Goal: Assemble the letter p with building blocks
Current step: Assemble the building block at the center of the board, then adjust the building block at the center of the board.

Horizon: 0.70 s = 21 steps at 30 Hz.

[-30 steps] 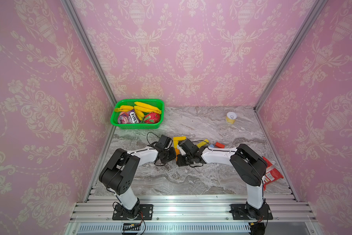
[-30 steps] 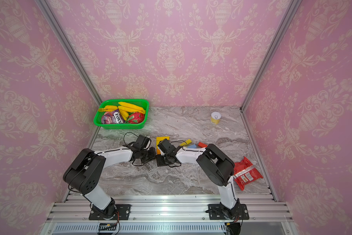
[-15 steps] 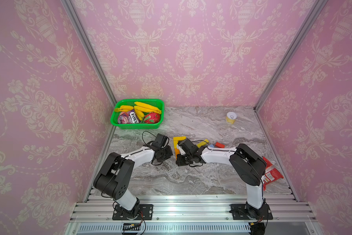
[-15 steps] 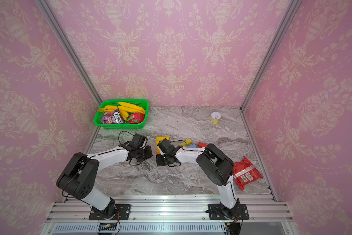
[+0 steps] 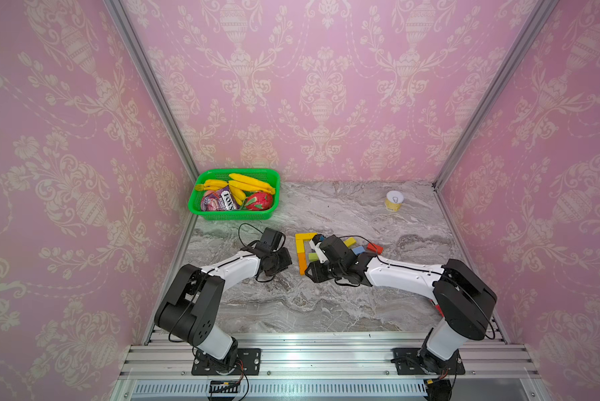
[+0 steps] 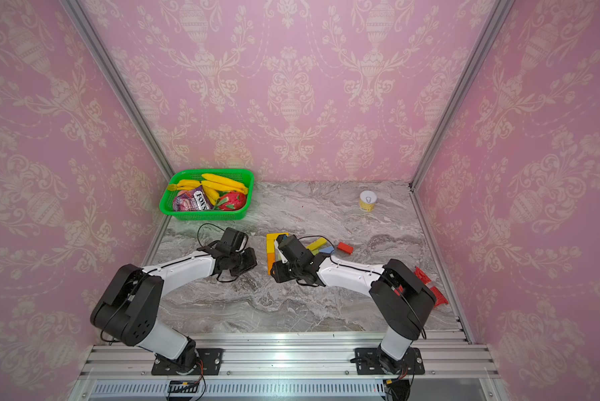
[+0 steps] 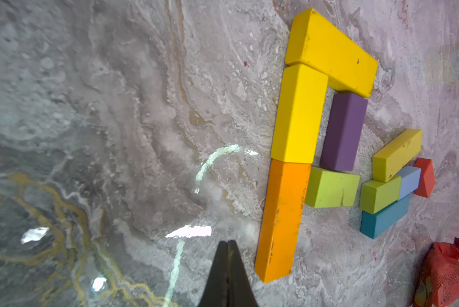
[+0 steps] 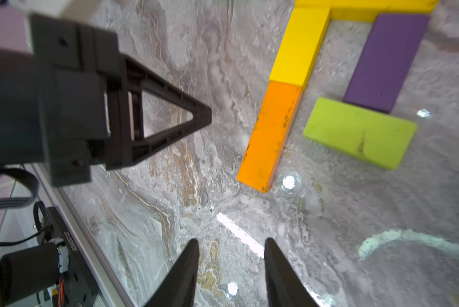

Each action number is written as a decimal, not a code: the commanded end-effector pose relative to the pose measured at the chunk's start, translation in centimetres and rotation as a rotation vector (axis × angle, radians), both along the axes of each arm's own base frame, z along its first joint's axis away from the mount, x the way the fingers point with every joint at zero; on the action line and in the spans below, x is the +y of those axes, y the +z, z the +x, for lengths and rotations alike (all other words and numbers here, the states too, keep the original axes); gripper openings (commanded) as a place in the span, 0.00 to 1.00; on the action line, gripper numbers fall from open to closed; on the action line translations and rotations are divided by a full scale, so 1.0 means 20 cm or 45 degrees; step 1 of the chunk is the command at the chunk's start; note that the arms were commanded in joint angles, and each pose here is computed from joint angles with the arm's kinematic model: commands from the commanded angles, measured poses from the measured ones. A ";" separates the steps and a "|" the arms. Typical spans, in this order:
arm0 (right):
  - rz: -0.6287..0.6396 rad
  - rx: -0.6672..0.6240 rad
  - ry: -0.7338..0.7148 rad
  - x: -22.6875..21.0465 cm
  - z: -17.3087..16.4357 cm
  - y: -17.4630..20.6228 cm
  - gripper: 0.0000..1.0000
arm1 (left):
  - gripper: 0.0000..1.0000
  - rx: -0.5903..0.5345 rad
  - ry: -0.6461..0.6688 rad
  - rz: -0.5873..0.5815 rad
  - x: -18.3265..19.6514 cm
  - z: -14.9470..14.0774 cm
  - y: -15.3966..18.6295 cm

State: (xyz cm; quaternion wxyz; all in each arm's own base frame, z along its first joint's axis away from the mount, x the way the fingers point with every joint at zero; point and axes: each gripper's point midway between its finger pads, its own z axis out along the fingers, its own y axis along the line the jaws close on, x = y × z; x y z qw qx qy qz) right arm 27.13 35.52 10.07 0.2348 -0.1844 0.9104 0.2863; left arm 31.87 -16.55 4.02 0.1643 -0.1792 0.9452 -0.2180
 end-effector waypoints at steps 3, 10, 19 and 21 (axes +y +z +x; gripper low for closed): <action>-0.241 0.055 -0.105 -0.26 0.13 -0.14 0.47 | 0.00 0.001 -0.026 0.011 0.00 0.01 -0.02; -0.238 0.107 -0.138 -0.29 0.19 -0.22 0.43 | 0.00 0.011 -0.038 0.012 -0.01 0.03 -0.02; -0.224 0.167 -0.151 -0.25 0.27 -0.30 0.24 | 0.00 0.026 -0.040 0.014 -0.02 0.04 -0.04; -0.229 0.170 -0.165 -0.27 0.28 -0.30 0.23 | 0.00 0.034 -0.037 0.015 -0.02 0.04 -0.05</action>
